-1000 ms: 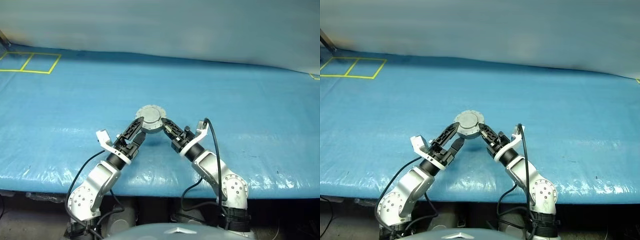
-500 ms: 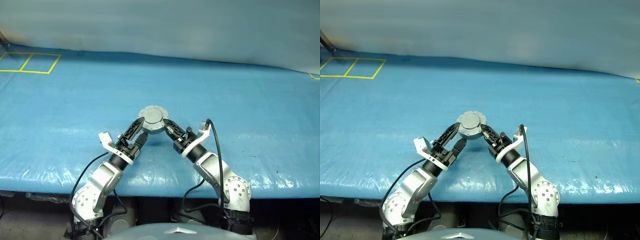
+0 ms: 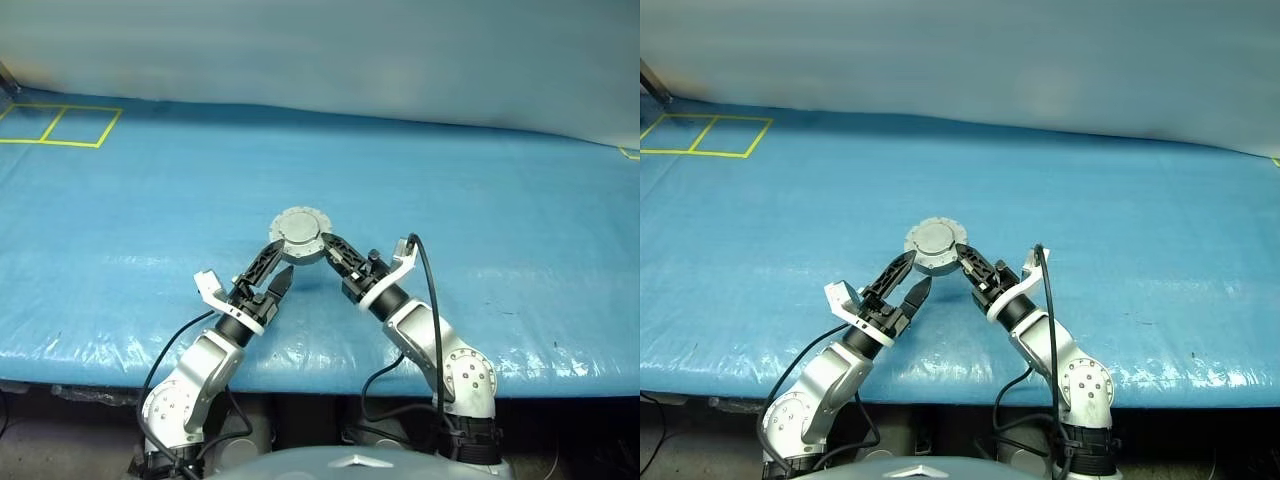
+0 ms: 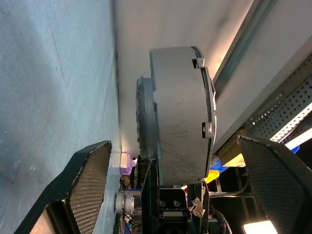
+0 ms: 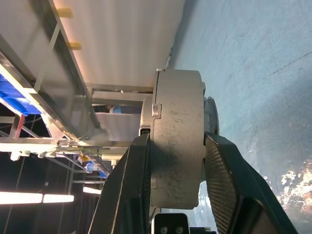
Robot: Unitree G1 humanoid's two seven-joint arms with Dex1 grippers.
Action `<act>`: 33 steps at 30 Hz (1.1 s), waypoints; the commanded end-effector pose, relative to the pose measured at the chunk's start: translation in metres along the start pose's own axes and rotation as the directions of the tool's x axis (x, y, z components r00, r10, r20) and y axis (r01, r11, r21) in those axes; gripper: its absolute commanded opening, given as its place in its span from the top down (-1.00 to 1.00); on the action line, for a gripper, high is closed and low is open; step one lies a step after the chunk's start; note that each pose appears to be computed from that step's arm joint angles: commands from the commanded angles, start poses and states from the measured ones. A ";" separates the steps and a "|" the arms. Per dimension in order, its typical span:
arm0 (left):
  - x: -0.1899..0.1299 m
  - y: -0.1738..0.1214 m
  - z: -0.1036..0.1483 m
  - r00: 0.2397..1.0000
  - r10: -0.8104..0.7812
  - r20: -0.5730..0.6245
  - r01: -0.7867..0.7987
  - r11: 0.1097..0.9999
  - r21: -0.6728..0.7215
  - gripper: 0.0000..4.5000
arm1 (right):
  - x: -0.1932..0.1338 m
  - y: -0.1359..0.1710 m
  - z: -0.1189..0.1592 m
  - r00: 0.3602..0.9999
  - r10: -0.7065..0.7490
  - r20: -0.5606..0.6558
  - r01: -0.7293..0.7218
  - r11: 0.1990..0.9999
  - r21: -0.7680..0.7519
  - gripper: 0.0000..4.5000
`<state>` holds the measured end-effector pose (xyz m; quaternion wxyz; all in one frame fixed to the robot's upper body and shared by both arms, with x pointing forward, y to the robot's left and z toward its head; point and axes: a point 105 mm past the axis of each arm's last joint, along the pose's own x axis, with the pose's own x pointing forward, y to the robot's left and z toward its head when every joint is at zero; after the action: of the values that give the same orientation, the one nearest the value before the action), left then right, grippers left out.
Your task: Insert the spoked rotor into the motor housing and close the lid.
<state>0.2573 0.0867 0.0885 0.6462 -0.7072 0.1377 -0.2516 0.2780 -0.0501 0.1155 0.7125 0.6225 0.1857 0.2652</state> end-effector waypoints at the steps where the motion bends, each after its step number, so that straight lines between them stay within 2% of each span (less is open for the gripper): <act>1: 0.002 -0.003 0.002 1.000 -0.031 0.001 0.030 0.999 0.015 -1.00 | -0.001 0.030 -0.009 0.990 0.135 -0.040 -0.136 0.991 -0.015 0.47; 12: 0.018 -0.004 -0.002 0.999 -0.018 -0.042 0.019 1.000 0.012 -1.00 | -0.002 0.031 -0.020 0.987 0.145 -0.073 -0.146 0.989 -0.002 0.47; 15: 0.019 -0.004 -0.004 0.999 -0.010 -0.043 0.010 1.000 -0.008 -0.73 | -0.003 0.031 -0.019 0.987 0.144 -0.070 -0.144 0.989 -0.006 0.47; 19: 0.020 -0.008 -0.007 0.999 -0.015 -0.042 0.015 1.000 -0.011 -0.14 | -0.003 0.028 -0.017 0.988 0.136 -0.067 -0.139 0.990 -0.030 0.47; 20: 0.020 -0.009 -0.008 0.999 -0.015 -0.040 0.015 1.000 -0.010 -0.07 | -0.003 0.028 -0.018 0.988 0.137 -0.071 -0.140 0.989 -0.041 0.47; 25: 0.022 -0.012 -0.004 1.000 0.003 -0.007 -0.003 1.000 0.008 -0.08 | -0.007 0.026 -0.016 0.987 0.141 -0.074 -0.152 0.971 -0.184 0.47; 29: 0.026 -0.013 0.007 0.999 0.045 0.023 -0.046 0.997 0.069 -0.08 | -0.018 0.008 -0.012 0.995 0.060 -0.085 -0.088 0.921 -0.379 -0.13; 32: 0.032 -0.011 0.027 0.995 0.081 0.064 -0.088 0.988 0.124 -0.08 | -0.026 -0.002 -0.011 0.994 -0.011 -0.112 -0.059 0.795 -0.603 -0.58; 33: 0.037 -0.011 0.036 0.993 0.086 0.076 -0.097 0.984 0.151 -0.08 | -0.029 -0.006 -0.010 0.992 -0.036 -0.124 -0.060 0.720 -0.691 -0.73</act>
<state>0.2952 0.0952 0.0834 0.7062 -0.6638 0.1634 -0.1844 0.2524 -0.0610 0.0948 0.8585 0.3523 0.1571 0.3378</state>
